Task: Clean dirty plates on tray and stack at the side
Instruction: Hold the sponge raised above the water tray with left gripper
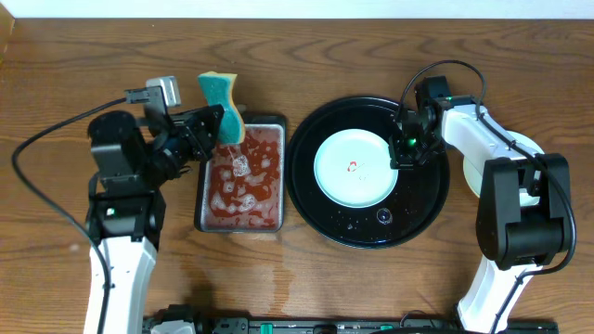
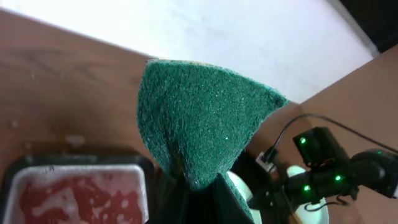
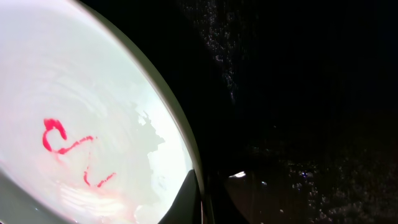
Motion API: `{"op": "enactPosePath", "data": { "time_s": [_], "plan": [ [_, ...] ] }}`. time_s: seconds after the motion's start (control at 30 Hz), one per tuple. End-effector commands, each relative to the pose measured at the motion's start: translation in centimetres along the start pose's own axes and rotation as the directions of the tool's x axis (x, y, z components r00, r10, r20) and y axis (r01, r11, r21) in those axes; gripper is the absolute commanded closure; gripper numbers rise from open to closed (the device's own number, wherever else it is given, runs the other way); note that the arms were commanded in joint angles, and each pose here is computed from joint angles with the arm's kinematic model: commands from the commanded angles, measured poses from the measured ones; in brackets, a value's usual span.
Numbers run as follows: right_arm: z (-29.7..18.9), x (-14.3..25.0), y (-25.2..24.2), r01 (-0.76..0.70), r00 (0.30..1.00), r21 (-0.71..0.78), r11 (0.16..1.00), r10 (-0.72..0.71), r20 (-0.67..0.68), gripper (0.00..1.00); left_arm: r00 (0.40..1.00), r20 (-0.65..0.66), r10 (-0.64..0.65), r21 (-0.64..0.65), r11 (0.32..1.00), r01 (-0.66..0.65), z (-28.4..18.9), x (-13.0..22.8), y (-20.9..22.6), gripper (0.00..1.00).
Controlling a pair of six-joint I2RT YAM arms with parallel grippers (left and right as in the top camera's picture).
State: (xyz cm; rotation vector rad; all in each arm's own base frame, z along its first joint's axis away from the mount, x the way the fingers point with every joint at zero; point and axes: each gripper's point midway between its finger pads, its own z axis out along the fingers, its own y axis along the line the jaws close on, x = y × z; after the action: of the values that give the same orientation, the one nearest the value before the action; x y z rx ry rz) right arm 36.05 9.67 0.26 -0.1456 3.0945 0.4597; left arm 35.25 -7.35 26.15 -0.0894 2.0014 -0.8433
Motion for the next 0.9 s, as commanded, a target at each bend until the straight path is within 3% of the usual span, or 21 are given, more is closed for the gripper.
{"op": "enactPosePath", "data": {
  "time_s": [0.0,0.2,0.4,0.57,0.87],
  "plan": [
    [0.2,0.7,-0.9,0.018,1.0,0.054,0.998,-0.017,-0.019,0.99,0.999,-0.05,-0.001,-0.018,1.0,0.0,1.3,1.3,0.8,0.93],
    [0.2,0.7,-0.9,0.018,1.0,0.053,0.998,-0.017,-0.019,0.99,0.976,-0.187,-0.11,-0.241,0.968,0.063,3.7,6.0,5.9,0.93],
    [0.2,0.7,-0.9,0.018,1.0,0.054,0.998,-0.017,-0.019,0.99,0.935,-0.28,-0.217,-0.494,0.868,0.054,4.8,10.9,11.1,0.93],
    [0.2,0.7,-0.9,0.018,1.0,0.054,0.998,-0.017,-0.019,0.99,0.918,-0.335,-0.211,-0.546,0.838,-0.007,5.6,13.1,12.0,0.93],
    [0.2,0.7,-0.9,0.018,1.0,0.054,0.998,-0.017,-0.02,0.99,0.917,-0.361,-0.17,-0.563,0.823,-0.07,5.9,13.9,11.6,0.92]
  ]
}}
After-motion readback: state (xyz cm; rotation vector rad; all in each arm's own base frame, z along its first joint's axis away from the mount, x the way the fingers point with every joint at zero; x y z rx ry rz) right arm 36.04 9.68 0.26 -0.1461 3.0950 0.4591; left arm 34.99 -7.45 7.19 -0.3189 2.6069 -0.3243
